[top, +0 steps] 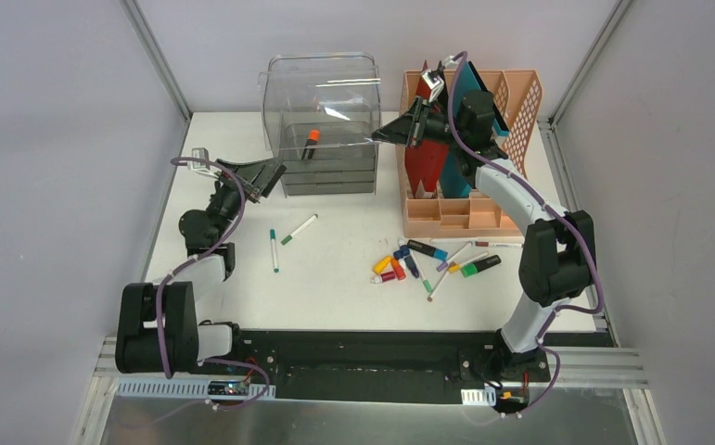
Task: Organize the desk
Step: Pick up the stationery from the center of the board.
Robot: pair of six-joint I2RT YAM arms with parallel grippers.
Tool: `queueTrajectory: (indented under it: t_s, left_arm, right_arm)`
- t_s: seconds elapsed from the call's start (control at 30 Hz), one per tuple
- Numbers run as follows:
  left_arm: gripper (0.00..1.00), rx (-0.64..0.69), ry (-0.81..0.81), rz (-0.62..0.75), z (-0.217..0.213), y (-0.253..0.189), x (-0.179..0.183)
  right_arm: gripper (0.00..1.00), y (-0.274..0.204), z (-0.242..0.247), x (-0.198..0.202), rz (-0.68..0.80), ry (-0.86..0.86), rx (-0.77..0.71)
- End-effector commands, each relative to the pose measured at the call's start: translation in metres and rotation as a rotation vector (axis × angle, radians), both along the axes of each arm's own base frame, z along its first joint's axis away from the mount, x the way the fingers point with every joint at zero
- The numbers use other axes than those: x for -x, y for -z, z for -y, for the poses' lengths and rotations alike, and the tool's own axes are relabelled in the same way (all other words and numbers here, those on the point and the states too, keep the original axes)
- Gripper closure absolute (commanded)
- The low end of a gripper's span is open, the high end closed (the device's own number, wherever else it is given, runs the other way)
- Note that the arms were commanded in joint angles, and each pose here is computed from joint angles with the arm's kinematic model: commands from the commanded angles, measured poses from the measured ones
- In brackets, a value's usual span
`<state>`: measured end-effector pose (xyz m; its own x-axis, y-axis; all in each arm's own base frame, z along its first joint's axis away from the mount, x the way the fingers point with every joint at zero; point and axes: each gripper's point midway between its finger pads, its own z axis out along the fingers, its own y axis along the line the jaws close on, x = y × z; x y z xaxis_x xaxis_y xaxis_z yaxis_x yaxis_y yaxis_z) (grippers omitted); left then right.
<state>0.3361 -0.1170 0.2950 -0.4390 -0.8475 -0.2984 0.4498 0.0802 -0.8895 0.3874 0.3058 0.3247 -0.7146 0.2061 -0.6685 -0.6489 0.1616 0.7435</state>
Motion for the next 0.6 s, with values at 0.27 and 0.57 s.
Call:
queueTrajectory:
  t_s: [0.27,0.57]
  left_arm:
    - [0.12,-0.005,-0.075,0.128,-0.013,-0.038,0.001]
    - [0.36,0.016,-0.04,0.141,-0.011,-0.058,-0.017]
  right_arm:
    - [0.99,-0.025,-0.002,0.017,0.069,-0.022,-0.018]
    - [0.98,-0.022,-0.004,0.016,0.063,-0.023,-0.014]
